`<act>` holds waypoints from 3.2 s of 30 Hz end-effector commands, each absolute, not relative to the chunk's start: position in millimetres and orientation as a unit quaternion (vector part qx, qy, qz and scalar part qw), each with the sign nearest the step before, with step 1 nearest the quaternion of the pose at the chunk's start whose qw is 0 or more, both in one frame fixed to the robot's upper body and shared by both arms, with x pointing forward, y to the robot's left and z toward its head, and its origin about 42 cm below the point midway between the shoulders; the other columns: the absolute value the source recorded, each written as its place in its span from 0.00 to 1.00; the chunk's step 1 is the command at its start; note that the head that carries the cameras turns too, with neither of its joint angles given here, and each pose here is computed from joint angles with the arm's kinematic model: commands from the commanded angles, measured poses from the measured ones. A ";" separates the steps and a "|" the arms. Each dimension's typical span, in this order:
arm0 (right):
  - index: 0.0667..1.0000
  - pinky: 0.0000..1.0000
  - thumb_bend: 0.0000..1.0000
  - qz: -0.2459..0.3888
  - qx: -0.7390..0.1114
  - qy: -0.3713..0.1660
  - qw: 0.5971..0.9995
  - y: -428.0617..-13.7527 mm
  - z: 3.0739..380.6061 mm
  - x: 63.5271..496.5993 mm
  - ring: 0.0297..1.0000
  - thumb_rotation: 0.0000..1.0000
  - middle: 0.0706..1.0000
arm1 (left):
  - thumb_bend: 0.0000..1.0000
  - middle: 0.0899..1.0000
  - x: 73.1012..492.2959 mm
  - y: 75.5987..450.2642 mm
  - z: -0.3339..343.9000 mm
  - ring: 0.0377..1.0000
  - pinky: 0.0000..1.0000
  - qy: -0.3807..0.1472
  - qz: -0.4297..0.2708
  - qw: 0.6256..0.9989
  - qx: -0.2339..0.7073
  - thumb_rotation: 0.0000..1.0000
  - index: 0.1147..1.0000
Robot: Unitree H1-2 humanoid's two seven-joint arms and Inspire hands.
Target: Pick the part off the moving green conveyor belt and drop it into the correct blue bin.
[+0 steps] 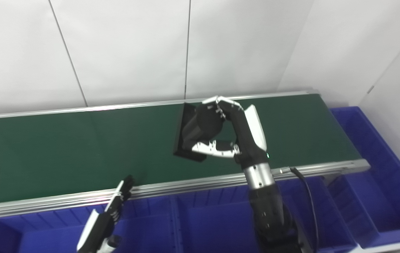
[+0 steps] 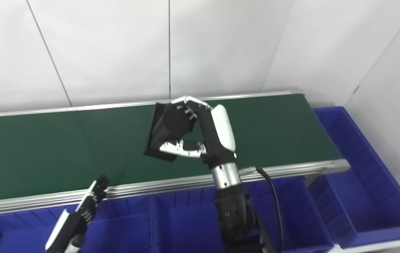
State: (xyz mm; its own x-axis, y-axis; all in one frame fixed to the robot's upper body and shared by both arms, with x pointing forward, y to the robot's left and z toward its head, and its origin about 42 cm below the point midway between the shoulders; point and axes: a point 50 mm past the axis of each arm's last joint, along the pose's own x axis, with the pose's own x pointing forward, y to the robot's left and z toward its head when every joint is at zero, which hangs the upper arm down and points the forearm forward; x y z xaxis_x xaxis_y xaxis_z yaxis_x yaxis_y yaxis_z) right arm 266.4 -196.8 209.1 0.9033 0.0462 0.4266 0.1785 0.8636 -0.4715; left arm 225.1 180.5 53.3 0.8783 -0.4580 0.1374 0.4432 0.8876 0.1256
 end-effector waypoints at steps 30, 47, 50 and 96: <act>0.51 0.27 0.51 -0.017 -0.309 -0.068 0.949 -239.0 121.4 205.9 0.35 0.00 0.42 | 1.00 0.98 214.4 183.3 71.6 1.00 1.00 -0.122 -0.239 0.963 0.035 0.94 1.00; 0.50 0.27 0.51 0.019 -0.415 -0.022 0.909 -231.1 56.4 218.8 0.35 0.00 0.42 | 1.00 0.97 213.2 179.1 71.9 1.00 0.99 -0.124 -0.238 0.962 0.039 0.95 1.00; 0.50 0.27 0.51 0.024 -0.423 -0.014 0.906 -228.9 50.4 220.5 0.35 0.00 0.42 | 1.00 0.97 213.3 178.5 71.9 1.00 0.99 -0.125 -0.238 0.962 0.040 0.95 1.00; 0.84 0.61 1.00 0.121 -0.478 0.054 0.868 -219.4 32.4 221.3 0.77 0.42 0.85 | 1.00 0.97 210.2 176.3 69.8 1.00 0.98 -0.121 -0.241 0.962 0.052 0.96 1.00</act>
